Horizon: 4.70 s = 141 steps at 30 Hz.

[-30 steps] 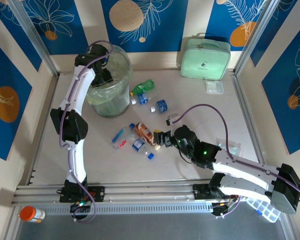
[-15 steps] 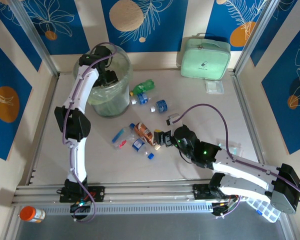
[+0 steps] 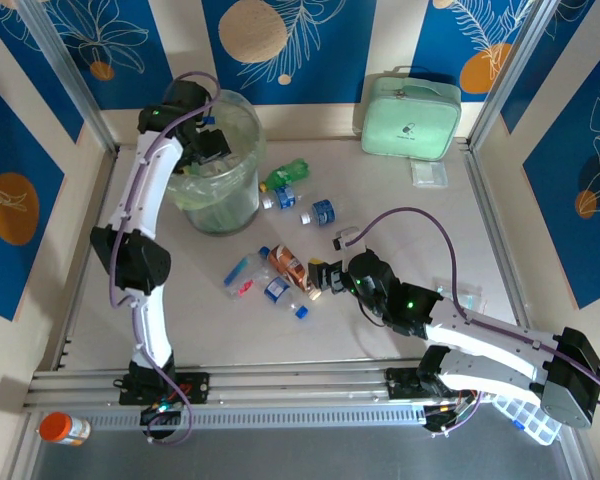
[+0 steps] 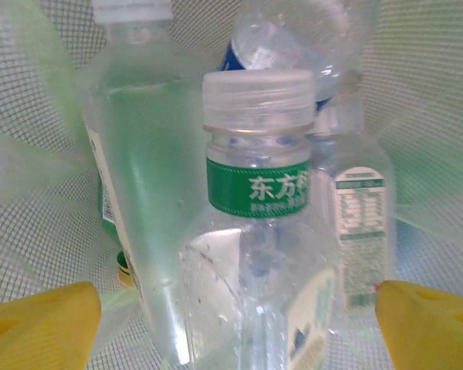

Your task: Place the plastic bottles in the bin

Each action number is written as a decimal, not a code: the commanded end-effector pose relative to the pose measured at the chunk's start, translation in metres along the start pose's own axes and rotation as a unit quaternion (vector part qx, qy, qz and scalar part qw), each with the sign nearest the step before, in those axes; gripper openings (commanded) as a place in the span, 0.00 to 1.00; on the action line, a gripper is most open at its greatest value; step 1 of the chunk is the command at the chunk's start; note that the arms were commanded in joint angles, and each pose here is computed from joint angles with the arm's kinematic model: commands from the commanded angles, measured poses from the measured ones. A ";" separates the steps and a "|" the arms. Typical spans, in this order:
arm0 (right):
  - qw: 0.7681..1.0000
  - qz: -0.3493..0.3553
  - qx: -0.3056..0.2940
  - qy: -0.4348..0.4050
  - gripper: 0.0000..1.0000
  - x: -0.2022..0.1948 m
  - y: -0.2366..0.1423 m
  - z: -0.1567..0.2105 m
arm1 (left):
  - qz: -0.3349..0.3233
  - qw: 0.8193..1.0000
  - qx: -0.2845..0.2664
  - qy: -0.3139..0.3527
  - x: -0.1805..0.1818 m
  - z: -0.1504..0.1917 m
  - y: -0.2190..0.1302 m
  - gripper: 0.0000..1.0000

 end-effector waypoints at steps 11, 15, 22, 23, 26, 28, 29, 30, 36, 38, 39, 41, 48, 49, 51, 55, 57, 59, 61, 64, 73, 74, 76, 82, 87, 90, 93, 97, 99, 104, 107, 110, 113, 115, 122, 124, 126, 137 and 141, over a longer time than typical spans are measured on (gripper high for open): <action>1.000 -0.002 -0.016 0.010 0.81 -0.003 -0.002 -0.014 | 0.074 0.982 -0.175 0.005 0.033 0.037 -0.131 0.91; 1.000 -0.013 -0.017 0.008 0.81 0.000 -0.001 -0.014 | 0.103 0.978 -0.178 0.033 0.042 0.081 -0.150 0.89; 1.000 -0.014 -0.008 -0.003 0.80 0.003 0.004 -0.012 | 0.167 0.970 -0.147 0.097 0.052 0.155 -0.139 0.89; 1.000 -0.016 -0.006 -0.004 0.80 0.004 0.005 -0.011 | 0.180 0.968 -0.146 0.099 0.054 0.162 -0.135 0.89; 1.000 -0.017 -0.001 -0.010 0.80 0.005 0.008 -0.009 | 0.206 0.958 -0.163 0.117 0.065 0.177 -0.121 0.89; 1.000 -0.024 0.001 -0.013 0.80 0.008 0.010 -0.009 | 0.213 0.952 -0.179 0.124 0.072 0.183 -0.109 0.89; 1.000 -0.028 0.003 -0.015 0.80 0.010 0.011 -0.009 | 0.214 0.951 -0.183 0.127 0.075 0.186 -0.103 0.89; 0.999 -0.030 0.007 -0.018 0.80 0.011 0.013 -0.008 | 0.216 0.949 -0.185 0.133 0.078 0.190 -0.097 0.89; 0.998 -0.044 0.030 -0.041 0.80 0.023 0.025 -0.003 | 0.239 0.943 -0.193 0.128 0.088 0.205 -0.068 0.88; 0.996 -0.057 0.043 -0.048 0.80 0.029 0.030 0.000 | 0.244 0.942 -0.192 0.126 0.091 0.208 -0.064 0.88; 0.995 -0.063 0.050 -0.052 0.80 0.033 0.033 0.000 | 0.245 0.942 -0.194 0.122 0.092 0.208 -0.063 0.88; 0.993 -0.071 0.066 -0.061 0.80 0.038 0.039 0.003 | 0.237 0.944 -0.199 0.115 0.098 0.208 -0.059 0.88; 0.970 -0.169 0.142 -0.104 0.79 0.074 0.053 0.023 | 0.209 0.953 -0.199 0.089 0.122 0.210 -0.058 0.88; 0.965 -0.180 0.158 -0.108 0.79 0.078 0.055 0.027 | 0.210 0.953 -0.201 0.088 0.125 0.211 -0.056 0.88; 0.958 -0.181 0.190 -0.117 0.77 0.080 0.062 0.035 | 0.215 0.951 -0.206 0.086 0.127 0.213 -0.051 0.88; 0.956 -0.145 0.225 -0.122 0.76 0.069 0.079 0.048 | 0.228 0.948 -0.207 0.083 0.126 0.214 -0.052 0.88; 0.957 -0.141 0.232 -0.102 0.74 0.062 0.085 0.050 | 0.235 0.947 -0.203 0.079 0.126 0.216 -0.050 0.88; 0.958 -0.136 0.235 -0.096 0.72 0.057 0.090 0.052 | 0.240 0.947 -0.198 0.079 0.125 0.217 -0.050 0.88; 0.954 -0.139 0.249 -0.093 0.70 0.057 0.097 0.057 | 0.240 0.947 -0.200 0.078 0.126 0.216 -0.053 0.88; 0.949 -0.140 0.268 -0.096 0.70 0.062 0.107 0.061 | 0.244 0.945 -0.205 0.070 0.131 0.215 -0.057 0.88; 0.945 -0.135 0.288 -0.073 0.71 0.057 0.124 0.058 | 0.259 0.934 -0.245 0.034 0.151 0.206 -0.071 0.88; 0.944 -0.137 0.293 -0.070 0.71 0.056 0.125 0.058 | 0.260 0.933 -0.247 0.030 0.152 0.205 -0.072 0.88; 0.939 -0.145 0.305 -0.062 0.71 0.055 0.127 0.062 | 0.261 0.932 -0.249 0.029 0.153 0.205 -0.073 0.88; 0.932 -0.152 0.324 -0.053 0.71 0.055 0.141 0.063 | 0.259 0.933 -0.246 0.030 0.152 0.206 -0.070 0.88; 0.929 -0.154 0.335 -0.041 0.67 0.049 0.152 0.068 | 0.257 0.934 -0.245 0.032 0.151 0.206 -0.069 0.88; 0.927 -0.152 0.340 -0.041 0.63 0.048 0.154 0.071 | 0.257 0.934 -0.245 0.032 0.151 0.206 -0.068 0.88; 0.928 -0.153 0.337 -0.037 0.56 0.047 0.152 0.071 | 0.256 0.934 -0.246 0.033 0.151 0.206 -0.067 0.88; 0.932 -0.157 0.324 -0.033 0.49 0.047 0.144 0.064 | 0.253 0.935 -0.247 0.032 0.152 0.206 -0.067 0.88; 0.936 -0.157 0.314 -0.031 0.48 0.046 0.138 0.058 | 0.252 0.935 -0.248 0.033 0.151 0.206 -0.066 0.88; 0.946 -0.148 0.285 -0.035 0.46 0.043 0.120 0.041 | 0.265 0.932 -0.244 0.043 0.148 0.208 -0.068 0.88; 0.951 -0.144 0.269 -0.040 0.43 0.041 0.109 0.031 | 0.278 0.929 -0.239 0.054 0.144 0.210 -0.068 0.88; 0.958 -0.149 0.241 -0.043 0.43 0.044 0.095 0.021 | 0.301 0.922 -0.231 0.071 0.137 0.214 -0.072 0.89; 0.964 -0.168 0.199 -0.048 0.43 0.052 0.078 0.008 | 0.349 0.906 -0.221 0.094 0.128 0.221 -0.078 0.90; 0.967 -0.183 0.171 -0.053 0.43 0.058 0.068 0.001 | 0.371 0.897 -0.219 0.101 0.125 0.224 -0.081 0.93; 0.968 -0.230 0.068 -0.069 0.43 0.072 0.040 -0.015 | 0.510 0.827 -0.172 0.160 0.095 0.252 -0.099 0.99; 0.968 -0.238 0.050 -0.068 0.43 0.073 0.035 -0.017 | 0.537 0.810 -0.156 0.175 0.087 0.260 -0.102 0.99; 0.966 -0.249 0.032 -0.062 0.43 0.074 0.029 -0.020 | 0.543 0.808 -0.141 0.178 0.080 0.264 -0.098 0.99; 0.954 -0.293 -0.050 -0.023 0.43 0.081 0.008 -0.025 | 0.637 0.753 -0.059 0.153 0.047 0.287 -0.092 0.99; 0.948 -0.309 -0.066 -0.033 0.43 0.088 0.003 -0.026 | 0.651 0.744 -0.052 0.141 0.043 0.289 -0.090 0.98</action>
Point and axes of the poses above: each hand's point on the last joint's axis, 136 mm out from that joint toward the fingers, its own y axis out along the fingers, its own x axis along the line the jaws close on, z = x × y, the point moved 4 cm from there along -y, back along the fingers, and after that the axes turned 13 degrees about -y, right-handed, at the moved point
